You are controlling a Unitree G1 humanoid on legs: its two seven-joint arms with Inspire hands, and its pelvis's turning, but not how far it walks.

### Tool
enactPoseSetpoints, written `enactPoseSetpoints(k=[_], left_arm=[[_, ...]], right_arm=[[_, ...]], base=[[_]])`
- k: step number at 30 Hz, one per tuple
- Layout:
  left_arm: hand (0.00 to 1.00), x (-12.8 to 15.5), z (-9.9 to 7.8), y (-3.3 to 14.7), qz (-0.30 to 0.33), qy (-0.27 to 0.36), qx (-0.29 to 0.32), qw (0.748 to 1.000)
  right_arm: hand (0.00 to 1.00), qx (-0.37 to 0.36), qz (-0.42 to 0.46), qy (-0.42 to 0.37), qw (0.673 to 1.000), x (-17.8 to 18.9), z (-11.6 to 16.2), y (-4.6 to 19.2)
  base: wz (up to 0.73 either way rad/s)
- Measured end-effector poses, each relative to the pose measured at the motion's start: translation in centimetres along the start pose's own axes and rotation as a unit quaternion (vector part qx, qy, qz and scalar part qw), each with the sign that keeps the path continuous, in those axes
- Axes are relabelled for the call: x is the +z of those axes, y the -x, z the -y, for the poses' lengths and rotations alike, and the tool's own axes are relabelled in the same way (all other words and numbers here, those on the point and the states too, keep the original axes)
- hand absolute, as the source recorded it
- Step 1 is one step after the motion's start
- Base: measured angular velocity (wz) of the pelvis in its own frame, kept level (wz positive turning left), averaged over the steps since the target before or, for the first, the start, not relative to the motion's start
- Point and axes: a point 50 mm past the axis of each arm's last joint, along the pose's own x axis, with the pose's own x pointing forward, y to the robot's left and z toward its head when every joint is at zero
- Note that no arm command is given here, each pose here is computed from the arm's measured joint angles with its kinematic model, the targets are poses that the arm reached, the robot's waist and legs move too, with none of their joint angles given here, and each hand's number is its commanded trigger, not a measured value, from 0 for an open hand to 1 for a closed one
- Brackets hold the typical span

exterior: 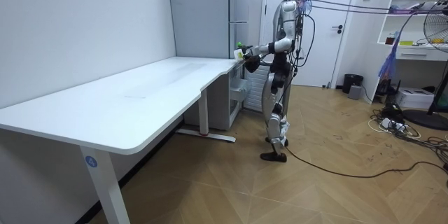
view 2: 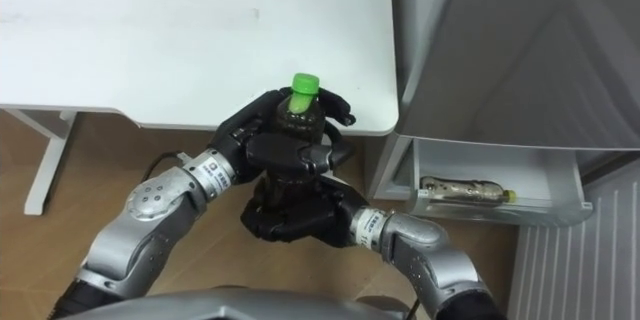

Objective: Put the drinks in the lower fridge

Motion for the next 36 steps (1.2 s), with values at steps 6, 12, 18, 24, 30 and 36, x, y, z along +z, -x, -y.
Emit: enactPoseSetpoints(k=[6, 12, 18, 24, 30, 36], left_arm=[[0.00, 0.06, -0.21, 0.08, 0.001, 0.000, 0.005, 1.000], [0.00, 0.10, -0.21, 0.07, 0.003, 0.001, 0.005, 1.000], [0.00, 0.40, -0.11, 0.00, 0.009, 0.001, 0.010, 1.000], [0.00, 0.57, -0.10, -0.03, 0.015, 0.007, 0.017, 1.000], [0.00, 0.71, -0.34, 0.08, 0.023, 0.028, 0.018, 0.999], [0.00, 0.77, -0.60, 0.25, 0.026, 0.040, 0.020, 0.999]], right_arm=[[1.00, 0.001, 0.000, 0.000, 1.000, -0.01, -0.03, -0.02], [1.00, 0.000, 0.000, 0.000, 1.000, 0.00, -0.02, -0.02], [1.00, 0.002, 0.009, -0.008, 1.000, 0.12, -0.05, -0.02], [1.00, 0.002, 0.016, -0.007, 1.000, 0.26, -0.03, -0.01], [1.00, 0.006, 0.020, -0.005, 1.000, 0.49, -0.06, -0.13], [1.00, 0.008, 0.022, -0.005, 1.000, 0.63, -0.19, -0.23]], base=[[0.00], [0.00], [0.00], [0.00], [0.00], [0.00]])
